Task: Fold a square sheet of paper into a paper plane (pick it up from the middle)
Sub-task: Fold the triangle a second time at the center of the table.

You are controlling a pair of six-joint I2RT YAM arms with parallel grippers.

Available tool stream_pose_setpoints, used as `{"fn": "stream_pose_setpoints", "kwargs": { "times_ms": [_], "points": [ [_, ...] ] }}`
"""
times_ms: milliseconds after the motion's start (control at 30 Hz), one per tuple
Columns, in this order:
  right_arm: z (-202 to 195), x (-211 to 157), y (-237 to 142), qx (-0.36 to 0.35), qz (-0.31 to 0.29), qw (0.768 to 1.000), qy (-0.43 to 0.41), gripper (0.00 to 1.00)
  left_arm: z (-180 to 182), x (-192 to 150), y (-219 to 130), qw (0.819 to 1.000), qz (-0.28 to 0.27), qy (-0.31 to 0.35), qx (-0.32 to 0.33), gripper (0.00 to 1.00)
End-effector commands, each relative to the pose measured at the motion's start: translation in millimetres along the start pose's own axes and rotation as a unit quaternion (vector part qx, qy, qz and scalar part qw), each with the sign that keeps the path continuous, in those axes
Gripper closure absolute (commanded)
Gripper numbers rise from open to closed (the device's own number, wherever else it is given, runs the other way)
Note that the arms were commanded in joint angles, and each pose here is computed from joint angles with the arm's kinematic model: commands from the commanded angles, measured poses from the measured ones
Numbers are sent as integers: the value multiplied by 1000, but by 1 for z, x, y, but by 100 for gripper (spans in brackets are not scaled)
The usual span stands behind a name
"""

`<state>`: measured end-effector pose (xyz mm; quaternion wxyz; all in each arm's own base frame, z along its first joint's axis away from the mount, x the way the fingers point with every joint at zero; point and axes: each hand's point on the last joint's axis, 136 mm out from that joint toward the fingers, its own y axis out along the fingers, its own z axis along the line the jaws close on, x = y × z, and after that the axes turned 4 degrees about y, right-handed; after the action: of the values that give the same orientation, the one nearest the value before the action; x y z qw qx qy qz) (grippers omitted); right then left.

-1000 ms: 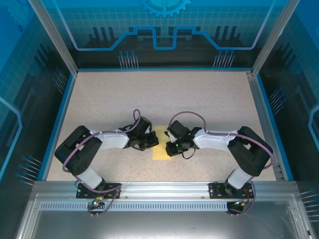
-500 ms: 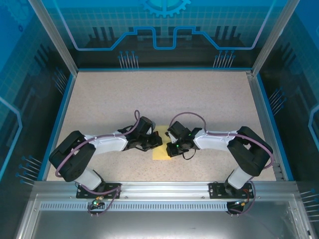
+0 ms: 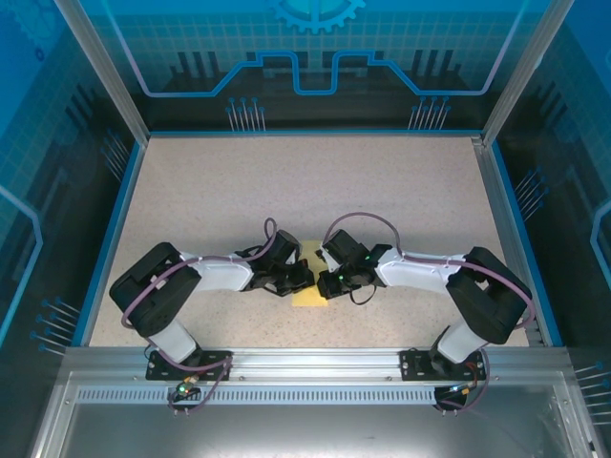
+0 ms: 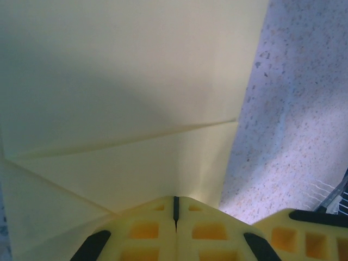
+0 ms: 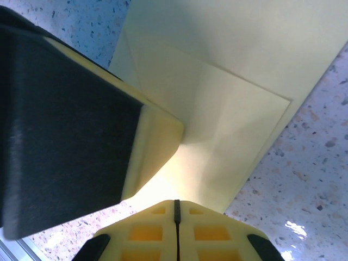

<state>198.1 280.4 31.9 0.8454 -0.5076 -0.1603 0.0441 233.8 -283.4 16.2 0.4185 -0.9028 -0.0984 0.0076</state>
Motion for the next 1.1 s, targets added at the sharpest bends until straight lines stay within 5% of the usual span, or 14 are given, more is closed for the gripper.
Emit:
{"fn": "stream_pose_setpoints", "kwargs": {
  "times_ms": [0, 1067],
  "points": [
    [9, 0, -7, 19, -5, 1000, -10, 94, 4, -6, 6, 1000, 13, -1, 6, 98],
    [-41, -62, 28, -55, 98, 993, 27, 94, 42, 11, -1, 1000, -20, -11, 17, 97]
  ]
}}
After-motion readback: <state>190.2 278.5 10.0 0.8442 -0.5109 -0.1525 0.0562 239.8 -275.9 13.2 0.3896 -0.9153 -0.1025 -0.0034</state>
